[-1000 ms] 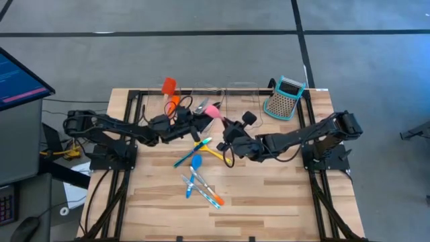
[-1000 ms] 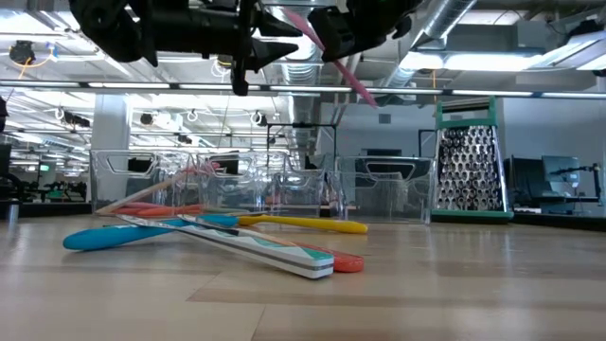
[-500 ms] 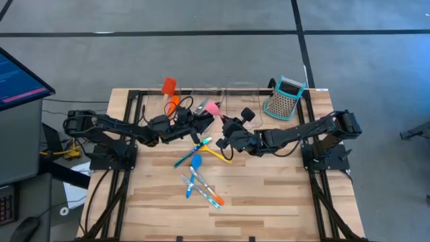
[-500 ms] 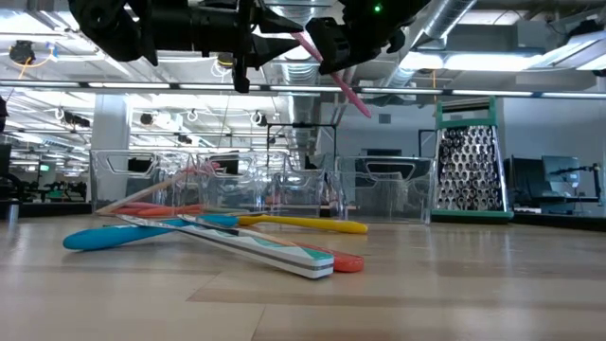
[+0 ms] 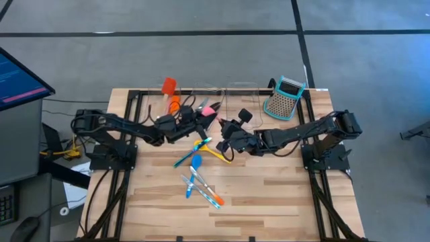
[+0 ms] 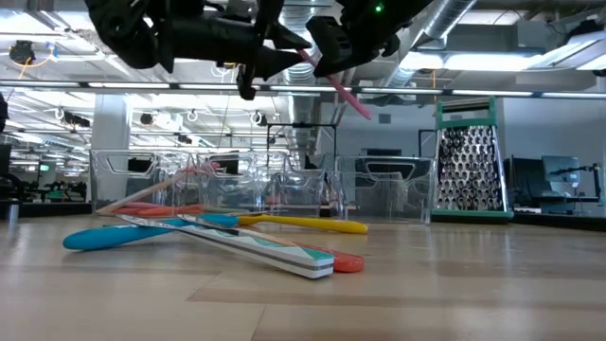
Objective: Pick & Place Kitchen Items
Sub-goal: Put the pink spatula into the left transparent bin
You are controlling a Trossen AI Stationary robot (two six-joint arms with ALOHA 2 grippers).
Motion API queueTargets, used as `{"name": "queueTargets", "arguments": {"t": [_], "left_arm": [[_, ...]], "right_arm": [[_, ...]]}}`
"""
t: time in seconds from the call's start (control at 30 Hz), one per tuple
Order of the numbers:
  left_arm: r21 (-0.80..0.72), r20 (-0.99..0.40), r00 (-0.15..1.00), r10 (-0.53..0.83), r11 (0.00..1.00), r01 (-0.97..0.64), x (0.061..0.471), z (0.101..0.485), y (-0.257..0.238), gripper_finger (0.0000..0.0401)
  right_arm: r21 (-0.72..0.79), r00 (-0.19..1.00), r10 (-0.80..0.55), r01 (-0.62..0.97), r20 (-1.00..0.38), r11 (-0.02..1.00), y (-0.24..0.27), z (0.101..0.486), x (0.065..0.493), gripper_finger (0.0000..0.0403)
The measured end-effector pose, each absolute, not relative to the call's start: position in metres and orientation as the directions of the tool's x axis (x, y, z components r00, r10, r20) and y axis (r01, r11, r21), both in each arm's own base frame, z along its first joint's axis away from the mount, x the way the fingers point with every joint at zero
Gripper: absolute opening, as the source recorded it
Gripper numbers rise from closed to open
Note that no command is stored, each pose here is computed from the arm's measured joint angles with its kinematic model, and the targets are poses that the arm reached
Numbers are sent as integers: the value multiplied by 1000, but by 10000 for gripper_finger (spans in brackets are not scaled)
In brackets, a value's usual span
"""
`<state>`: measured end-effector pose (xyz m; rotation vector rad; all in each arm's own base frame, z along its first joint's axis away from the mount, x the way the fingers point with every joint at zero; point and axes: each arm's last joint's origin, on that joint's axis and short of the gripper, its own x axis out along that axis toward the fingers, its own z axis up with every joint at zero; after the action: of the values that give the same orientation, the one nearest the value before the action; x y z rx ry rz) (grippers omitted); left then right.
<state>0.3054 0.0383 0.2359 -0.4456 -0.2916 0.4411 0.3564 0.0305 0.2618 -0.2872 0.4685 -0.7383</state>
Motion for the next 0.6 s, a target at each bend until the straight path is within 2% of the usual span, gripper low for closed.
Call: {"name": "queueTargets", "arguments": {"t": [0.23, 0.6], "left_arm": [[-443, 180, 865, 469, 824, -355, 316, 238, 39, 91], [-436, 161, 873, 460, 827, -355, 317, 235, 38, 50]], "right_arm": [[-416, 638, -701, 571, -318, 708, 31, 260, 355, 19], [-415, 626, -709, 579, -324, 701, 30, 259, 355, 19]]}}
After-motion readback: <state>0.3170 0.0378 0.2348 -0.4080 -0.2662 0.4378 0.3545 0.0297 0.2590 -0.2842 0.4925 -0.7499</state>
